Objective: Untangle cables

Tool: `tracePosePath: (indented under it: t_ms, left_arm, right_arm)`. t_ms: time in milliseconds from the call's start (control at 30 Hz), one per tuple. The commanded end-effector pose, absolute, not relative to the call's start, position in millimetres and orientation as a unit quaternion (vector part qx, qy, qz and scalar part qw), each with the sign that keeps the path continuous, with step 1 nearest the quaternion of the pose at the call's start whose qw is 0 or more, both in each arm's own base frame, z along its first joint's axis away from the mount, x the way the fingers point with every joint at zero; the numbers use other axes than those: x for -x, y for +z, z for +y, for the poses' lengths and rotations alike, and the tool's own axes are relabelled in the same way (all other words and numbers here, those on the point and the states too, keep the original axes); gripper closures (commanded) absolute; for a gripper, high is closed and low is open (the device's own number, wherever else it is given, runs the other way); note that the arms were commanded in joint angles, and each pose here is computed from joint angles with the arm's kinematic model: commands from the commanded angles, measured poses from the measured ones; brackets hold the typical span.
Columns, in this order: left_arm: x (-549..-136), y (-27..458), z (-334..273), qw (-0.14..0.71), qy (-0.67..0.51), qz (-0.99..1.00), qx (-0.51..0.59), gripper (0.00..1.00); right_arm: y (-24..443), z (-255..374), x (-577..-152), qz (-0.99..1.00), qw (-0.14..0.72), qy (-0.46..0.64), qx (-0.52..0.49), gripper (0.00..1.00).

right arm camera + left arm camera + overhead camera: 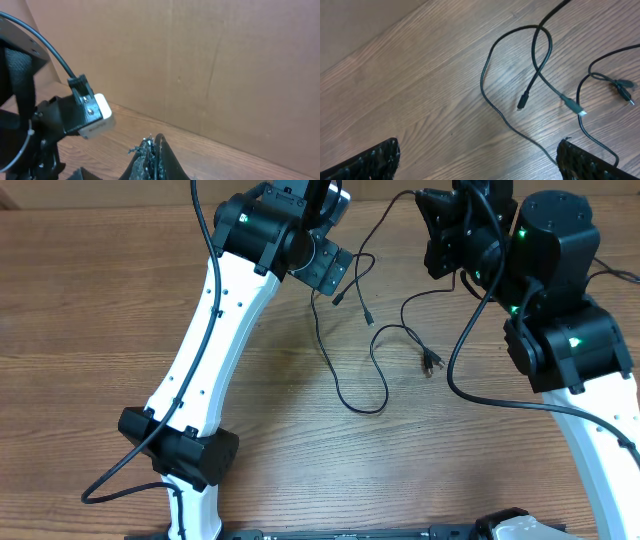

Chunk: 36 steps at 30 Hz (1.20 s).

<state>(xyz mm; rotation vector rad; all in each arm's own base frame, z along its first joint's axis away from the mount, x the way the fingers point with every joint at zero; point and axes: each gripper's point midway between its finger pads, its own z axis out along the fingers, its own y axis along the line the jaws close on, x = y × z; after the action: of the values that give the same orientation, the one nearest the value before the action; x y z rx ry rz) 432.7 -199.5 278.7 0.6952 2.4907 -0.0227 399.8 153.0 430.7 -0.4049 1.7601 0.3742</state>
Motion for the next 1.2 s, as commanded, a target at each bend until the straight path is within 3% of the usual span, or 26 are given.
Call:
tracePosePath:
  t_ms: [0,533,867,1167]
  left_arm:
    - [-435.7,284.7,-214.4,0.287,-0.055,0.924,-0.248,0.0]
    - [-413.8,245.3,-309.4,0.2,-0.354,0.83,-0.381,0.0]
    - [-448.4,237.3,-293.8,0.254,-0.291,0.834,-0.394,0.0]
    - [-436.8,251.3,-287.1,0.254,-0.353,0.792,-0.428,0.0]
  right_arm:
    - [453.0,143.7,-395.3,0.747,0.625,0.157,0.163,0.96]
    - [451.0,153.4,-388.6,0.743,0.613,0.19,0.189,0.96]
    - [449.1,175.9,-371.2,0.731,0.589,0.251,0.237,0.96]
    - [443.9,139.5,-385.1,0.752,0.587,0.233,0.188,0.96]
